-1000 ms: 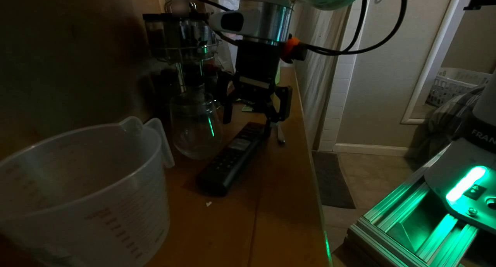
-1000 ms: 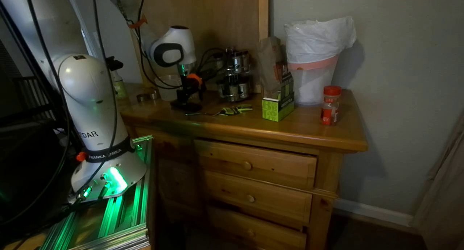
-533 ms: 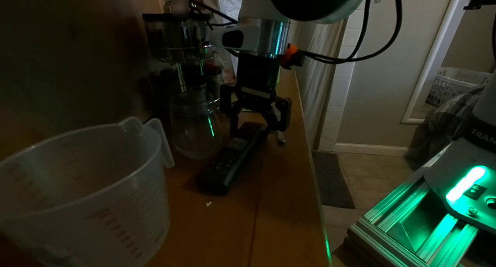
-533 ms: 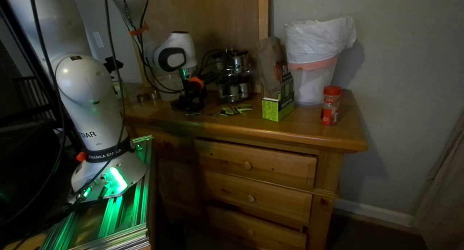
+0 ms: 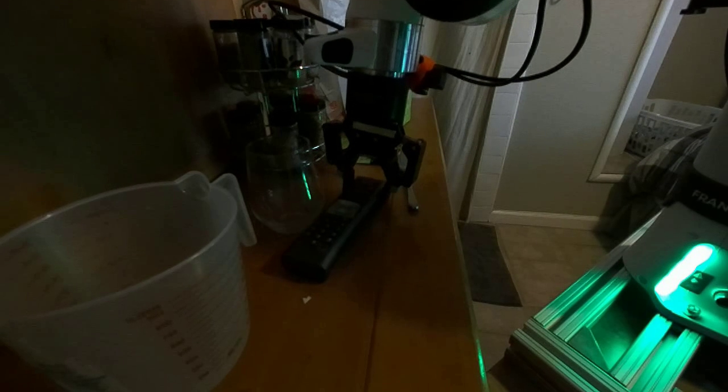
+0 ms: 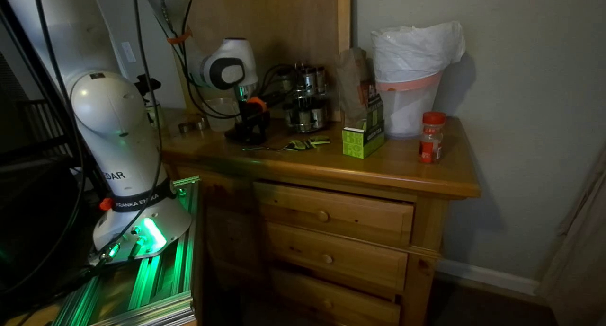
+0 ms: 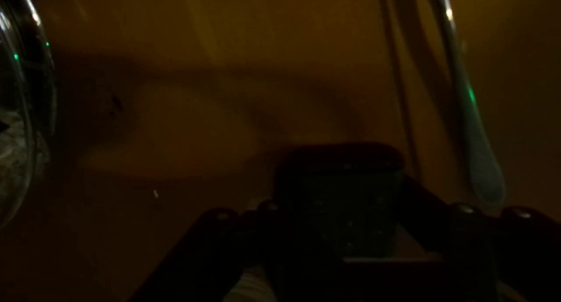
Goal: Put the remote control in the clear jug.
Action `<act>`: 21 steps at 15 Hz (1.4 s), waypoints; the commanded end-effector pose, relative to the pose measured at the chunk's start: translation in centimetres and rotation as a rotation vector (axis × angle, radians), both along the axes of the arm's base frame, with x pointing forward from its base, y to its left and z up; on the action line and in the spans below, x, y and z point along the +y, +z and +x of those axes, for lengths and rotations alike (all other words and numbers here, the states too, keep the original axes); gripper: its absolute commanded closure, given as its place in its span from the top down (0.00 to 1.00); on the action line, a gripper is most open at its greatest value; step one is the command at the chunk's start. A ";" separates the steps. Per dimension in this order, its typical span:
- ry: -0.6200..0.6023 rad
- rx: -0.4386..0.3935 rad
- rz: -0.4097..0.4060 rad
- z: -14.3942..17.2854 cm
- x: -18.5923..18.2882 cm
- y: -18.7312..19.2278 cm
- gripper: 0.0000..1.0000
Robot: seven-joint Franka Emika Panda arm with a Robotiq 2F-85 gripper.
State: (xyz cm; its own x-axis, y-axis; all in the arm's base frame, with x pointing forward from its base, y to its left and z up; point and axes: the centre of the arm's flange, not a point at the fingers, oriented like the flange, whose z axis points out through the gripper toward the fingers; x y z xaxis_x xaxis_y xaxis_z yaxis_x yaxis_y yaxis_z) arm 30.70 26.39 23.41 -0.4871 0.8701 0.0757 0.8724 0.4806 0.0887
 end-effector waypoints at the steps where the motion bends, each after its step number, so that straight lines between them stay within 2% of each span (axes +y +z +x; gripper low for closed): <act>1: -0.037 0.030 0.027 -0.5 -2.2 2.9 0.35; 5: -0.116 0.062 0.103 -0.4 -3.0 5.1 0.35; 12: -0.173 0.129 0.260 -1.1 -3.8 8.8 0.35; 21: -0.249 0.102 0.405 -1.6 -5.6 13.9 0.35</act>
